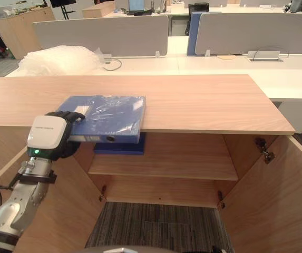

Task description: Walk over to the cabinet, pick up the folder, carry it to the office cabinet, place the folder inside the office cabinet, then close the office cabinet door

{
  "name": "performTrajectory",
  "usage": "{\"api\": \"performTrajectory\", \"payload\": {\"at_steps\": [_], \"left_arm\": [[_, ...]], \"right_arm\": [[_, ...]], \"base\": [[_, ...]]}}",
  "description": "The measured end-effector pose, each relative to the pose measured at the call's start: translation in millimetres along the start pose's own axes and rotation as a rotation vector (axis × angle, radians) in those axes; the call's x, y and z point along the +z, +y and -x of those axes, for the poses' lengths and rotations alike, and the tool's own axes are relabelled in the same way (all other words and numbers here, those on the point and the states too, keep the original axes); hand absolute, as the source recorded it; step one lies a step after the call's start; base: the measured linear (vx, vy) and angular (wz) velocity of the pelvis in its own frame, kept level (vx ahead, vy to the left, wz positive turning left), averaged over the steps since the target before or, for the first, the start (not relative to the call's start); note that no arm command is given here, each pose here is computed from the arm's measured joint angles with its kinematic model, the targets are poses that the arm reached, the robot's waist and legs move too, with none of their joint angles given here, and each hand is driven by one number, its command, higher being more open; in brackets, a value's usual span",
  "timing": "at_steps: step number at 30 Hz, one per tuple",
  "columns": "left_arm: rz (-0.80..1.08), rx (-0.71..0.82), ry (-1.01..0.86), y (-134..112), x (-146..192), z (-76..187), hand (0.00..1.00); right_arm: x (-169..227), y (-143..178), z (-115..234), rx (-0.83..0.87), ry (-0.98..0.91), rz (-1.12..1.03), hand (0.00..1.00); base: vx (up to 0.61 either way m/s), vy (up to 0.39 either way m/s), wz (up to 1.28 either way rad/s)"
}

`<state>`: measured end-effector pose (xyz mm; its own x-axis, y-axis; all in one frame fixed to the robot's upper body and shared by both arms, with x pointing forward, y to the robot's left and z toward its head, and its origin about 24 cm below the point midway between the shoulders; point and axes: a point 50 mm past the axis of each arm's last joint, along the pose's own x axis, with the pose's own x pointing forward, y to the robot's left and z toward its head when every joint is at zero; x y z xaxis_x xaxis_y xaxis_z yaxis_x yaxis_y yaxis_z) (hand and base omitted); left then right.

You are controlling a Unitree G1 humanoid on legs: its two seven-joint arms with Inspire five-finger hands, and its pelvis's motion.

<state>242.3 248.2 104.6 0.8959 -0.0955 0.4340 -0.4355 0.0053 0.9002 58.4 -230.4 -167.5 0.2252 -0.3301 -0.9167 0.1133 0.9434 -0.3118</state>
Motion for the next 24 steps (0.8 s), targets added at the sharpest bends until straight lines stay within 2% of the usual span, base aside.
{"api": "performTrajectory", "payload": {"at_steps": [8, 13, 15, 16, 18, 19, 21, 22, 23, 24], "left_arm": [[-0.043, 0.065, -0.054, 9, 8, -12, 0.00], [0.016, 0.095, -0.066, 17, 23, -5, 0.00], [0.129, 0.135, -0.059, 25, 42, 6, 0.00], [0.280, 0.177, -0.038, 33, 56, 16, 0.00], [0.456, 0.218, 0.001, 40, 66, 23, 0.00], [0.616, 0.242, 0.055, 43, 71, 29, 0.00], [0.793, 0.253, 0.135, 43, 70, 35, 0.00], [0.962, 0.280, 0.227, 43, 64, 40, 0.00], [1.022, 0.287, 0.265, 43, 60, 42, 0.00], [1.171, 0.300, 0.348, 40, 52, 49, 0.00]], "right_arm": [[2, -1, 0, -0.005, -0.002, -0.018, 1.00], [0, 1, 0, -0.002, 0.005, -0.021, 1.00], [-3, 1, 0, -0.004, 0.014, -0.054, 1.00], [-4, 2, 1, -0.008, 0.021, -0.081, 1.00], [-3, 3, 1, -0.010, 0.023, -0.132, 1.00], [0, 2, 2, -0.016, -0.004, -0.195, 1.00], [6, 2, 6, -0.025, -0.067, -0.276, 1.00], [17, 2, 12, -0.023, -0.148, -0.343, 1.00], [23, 1, 15, -0.019, -0.181, -0.378, 1.00], [34, 1, 23, -0.015, -0.254, -0.442, 1.00]], "base": [[0.02, 0.012, -0.05], [0.00, 0.002, -0.01], [0.01, 0.017, -0.05], [0.01, 0.014, -0.06], [0.00, 0.011, -0.15], [-0.02, 0.006, -0.26], [-0.02, -0.003, -0.30], [-0.01, -0.006, -0.24], [0.00, -0.008, -0.21], [0.00, -0.004, -0.17]]}}
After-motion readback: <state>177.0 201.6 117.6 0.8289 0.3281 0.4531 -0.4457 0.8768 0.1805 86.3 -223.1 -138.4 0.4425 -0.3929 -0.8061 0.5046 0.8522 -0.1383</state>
